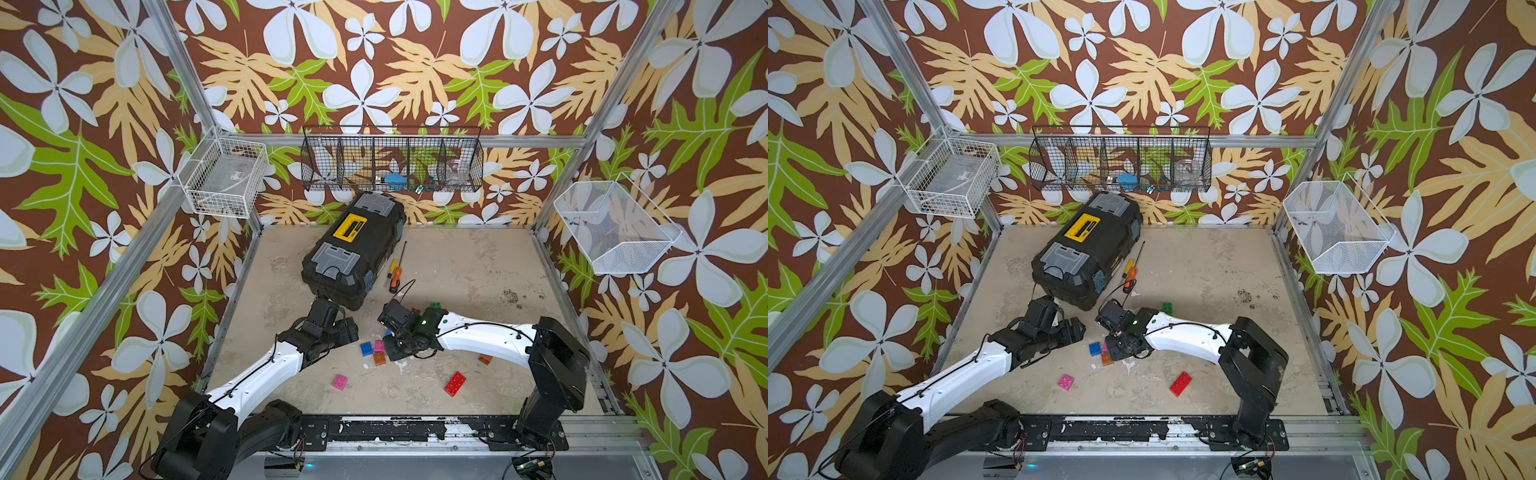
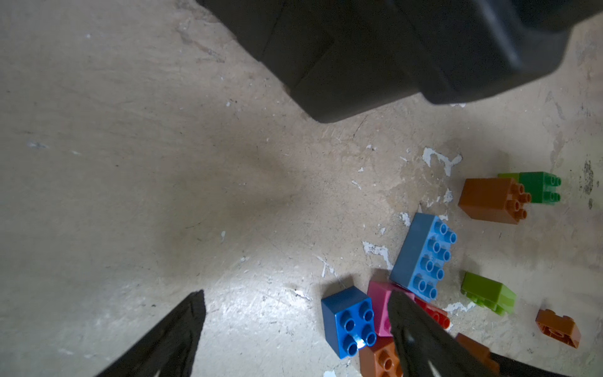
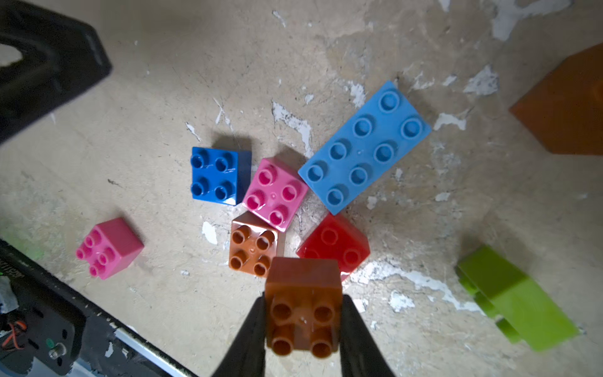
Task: Assemble the letter h with lego
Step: Assemble the lego brick with the lego brick.
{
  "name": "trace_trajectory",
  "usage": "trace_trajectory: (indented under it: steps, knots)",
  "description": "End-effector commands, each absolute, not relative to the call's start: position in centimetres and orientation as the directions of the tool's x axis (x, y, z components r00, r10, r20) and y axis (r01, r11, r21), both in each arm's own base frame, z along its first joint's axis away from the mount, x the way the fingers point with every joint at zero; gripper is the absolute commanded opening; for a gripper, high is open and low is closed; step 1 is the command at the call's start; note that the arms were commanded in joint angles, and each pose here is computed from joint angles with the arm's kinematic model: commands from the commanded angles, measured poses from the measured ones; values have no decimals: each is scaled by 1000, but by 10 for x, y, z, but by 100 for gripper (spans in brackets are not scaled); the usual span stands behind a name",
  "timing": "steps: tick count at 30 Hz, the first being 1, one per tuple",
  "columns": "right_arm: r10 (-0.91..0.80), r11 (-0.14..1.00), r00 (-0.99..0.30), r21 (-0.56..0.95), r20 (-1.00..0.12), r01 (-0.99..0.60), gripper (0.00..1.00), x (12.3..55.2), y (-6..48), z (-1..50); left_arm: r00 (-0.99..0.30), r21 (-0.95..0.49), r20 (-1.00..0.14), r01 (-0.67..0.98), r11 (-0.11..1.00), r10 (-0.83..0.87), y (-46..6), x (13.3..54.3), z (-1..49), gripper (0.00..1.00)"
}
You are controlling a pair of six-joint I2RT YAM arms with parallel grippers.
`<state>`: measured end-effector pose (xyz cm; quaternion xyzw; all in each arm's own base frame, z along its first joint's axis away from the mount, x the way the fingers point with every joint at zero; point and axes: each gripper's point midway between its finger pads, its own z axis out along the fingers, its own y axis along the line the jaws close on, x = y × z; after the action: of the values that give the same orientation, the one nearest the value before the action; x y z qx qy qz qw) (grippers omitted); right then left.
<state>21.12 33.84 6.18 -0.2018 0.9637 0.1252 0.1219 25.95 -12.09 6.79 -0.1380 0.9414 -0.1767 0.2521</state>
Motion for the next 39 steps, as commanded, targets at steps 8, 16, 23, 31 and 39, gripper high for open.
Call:
trace_trajectory:
  steps: [8,16,23,31,39]
  knots:
    - [-727,651,-619,-11,-295,-759,32,219,334,70,-836,-404,-427,-165,900,-345,-121,259,69,92]
    - [-863,484,-462,-75,-202,-872,31,223,326,53,-804,-355,-472,-202,913,-361,-106,262,77,92]
    - [-866,476,-456,-59,-206,-878,31,235,328,49,-720,-334,-557,-263,905,-414,-84,264,96,93]
    - [-890,431,-427,11,-159,-902,31,218,324,41,-702,-333,-573,-271,903,-422,-80,264,100,93]
    - [-890,431,-429,23,-157,-902,31,216,322,44,-714,-334,-565,-260,906,-413,-83,264,98,93]
